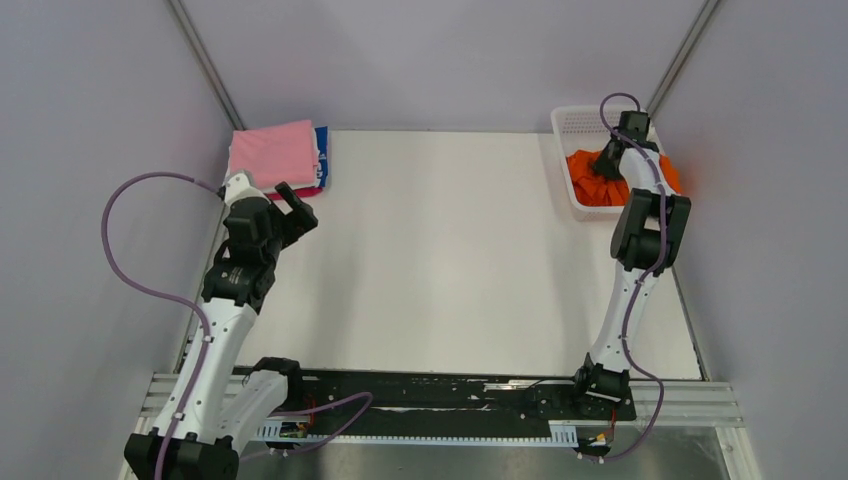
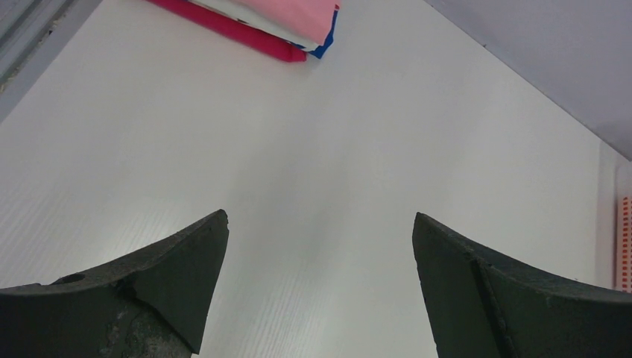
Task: Fold and stack the t-shirts
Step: Grab crumpled tshirt from bin with the right arm, then move the tshirt to the center of the board
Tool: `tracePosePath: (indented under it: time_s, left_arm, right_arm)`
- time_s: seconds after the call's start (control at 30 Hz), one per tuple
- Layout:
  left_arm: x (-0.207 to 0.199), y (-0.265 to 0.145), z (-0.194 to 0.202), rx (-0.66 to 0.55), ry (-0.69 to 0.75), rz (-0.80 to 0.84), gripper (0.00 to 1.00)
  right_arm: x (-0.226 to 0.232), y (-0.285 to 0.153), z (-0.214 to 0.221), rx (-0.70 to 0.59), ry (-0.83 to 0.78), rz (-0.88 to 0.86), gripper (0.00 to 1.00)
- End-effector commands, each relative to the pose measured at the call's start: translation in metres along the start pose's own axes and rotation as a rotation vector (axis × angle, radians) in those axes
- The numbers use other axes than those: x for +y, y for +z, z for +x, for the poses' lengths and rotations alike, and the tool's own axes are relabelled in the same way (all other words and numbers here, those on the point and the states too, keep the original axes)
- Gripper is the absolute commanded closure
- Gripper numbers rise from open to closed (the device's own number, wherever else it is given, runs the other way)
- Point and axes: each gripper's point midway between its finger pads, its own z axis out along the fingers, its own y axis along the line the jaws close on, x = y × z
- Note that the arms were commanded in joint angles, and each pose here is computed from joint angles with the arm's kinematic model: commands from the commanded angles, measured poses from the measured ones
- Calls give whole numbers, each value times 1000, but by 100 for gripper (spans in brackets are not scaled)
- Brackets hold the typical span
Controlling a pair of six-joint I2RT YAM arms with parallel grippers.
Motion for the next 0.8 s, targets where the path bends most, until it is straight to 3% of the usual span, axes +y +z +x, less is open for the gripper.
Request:
tracePosePath:
  time_s: [0.0, 0.07, 0.13, 0.23, 0.4, 0.6, 0.7, 0.77]
  left_arm:
    - [-11, -6, -24, -55, 0, 22, 0]
    - [-13, -8, -26, -58, 3, 34, 0]
    - [-15, -10, -26, -65, 11, 54, 0]
    - [-16, -17, -26, -88, -1, 88, 0]
    - [-17, -28, -27, -124, -29, 126, 0]
    - [-24, -29, -21, -92, -34, 165, 0]
    - [-24, -30, -18, -69, -32, 165, 0]
    - [-21, -31, -13, -49, -32, 149, 0]
  right_arm:
    - [39, -60, -77, -169, -43, -134, 91]
    - [57, -110, -115, -268, -57, -210, 100]
    - [74, -165, -138, -341, -70, -304, 100]
    - [108, -246, -138, -362, -119, -540, 100]
    - [167, -368, -94, -364, -313, -897, 100]
    - [250, -497, 4, -353, -647, -1321, 100]
    - [271, -529, 46, -349, -755, -1426, 100]
    - [278, -522, 68, -320, -780, -1413, 100]
